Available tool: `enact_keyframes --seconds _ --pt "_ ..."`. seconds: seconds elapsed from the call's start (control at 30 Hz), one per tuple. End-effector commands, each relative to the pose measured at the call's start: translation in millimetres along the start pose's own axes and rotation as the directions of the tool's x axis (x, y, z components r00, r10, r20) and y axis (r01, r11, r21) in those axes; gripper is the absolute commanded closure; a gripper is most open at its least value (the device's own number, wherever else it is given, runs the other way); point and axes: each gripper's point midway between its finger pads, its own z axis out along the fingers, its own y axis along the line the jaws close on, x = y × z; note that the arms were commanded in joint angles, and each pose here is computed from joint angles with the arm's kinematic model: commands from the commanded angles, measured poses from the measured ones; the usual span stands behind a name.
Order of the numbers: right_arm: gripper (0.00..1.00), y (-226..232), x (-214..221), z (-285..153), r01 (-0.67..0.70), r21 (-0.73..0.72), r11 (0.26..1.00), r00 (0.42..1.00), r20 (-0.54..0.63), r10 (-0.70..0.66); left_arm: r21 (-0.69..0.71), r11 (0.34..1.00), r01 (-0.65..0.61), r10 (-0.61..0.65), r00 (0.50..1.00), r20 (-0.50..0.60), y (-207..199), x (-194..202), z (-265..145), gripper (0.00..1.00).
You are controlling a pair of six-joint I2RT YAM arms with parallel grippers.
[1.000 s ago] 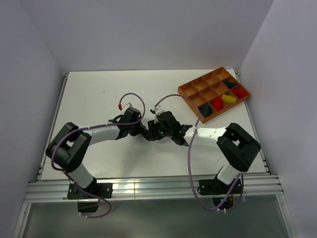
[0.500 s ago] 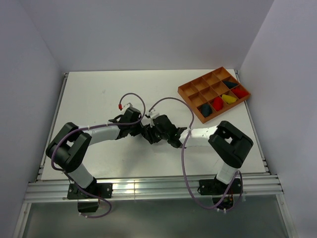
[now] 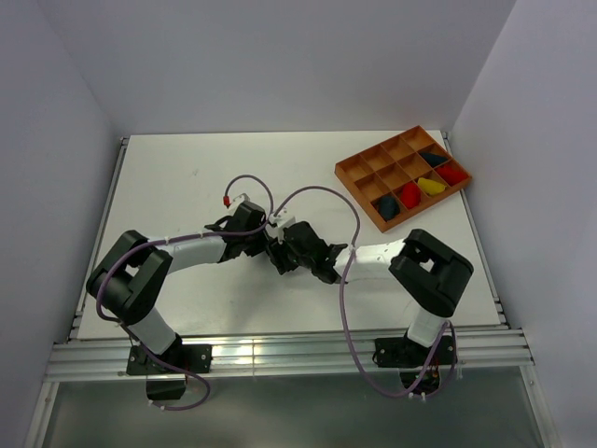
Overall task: Roll the socks
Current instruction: Roll the sock at the center of the board.
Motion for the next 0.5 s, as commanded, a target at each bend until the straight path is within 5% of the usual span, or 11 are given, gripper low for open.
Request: enact_keyframes --seconds 0.0,0.47 --pt "0.39 3 -28 10 0.04 0.024 0.999 0.993 0.111 -0.042 -0.033 0.998 -0.061 0.058 0.996 -0.068 8 19 -4 0.87" --pt "0.39 4 3 44 0.082 0.045 0.996 0.996 -0.025 -0.081 0.019 0.998 -0.053 0.055 0.994 -0.093 -4 24 -5 0.87"
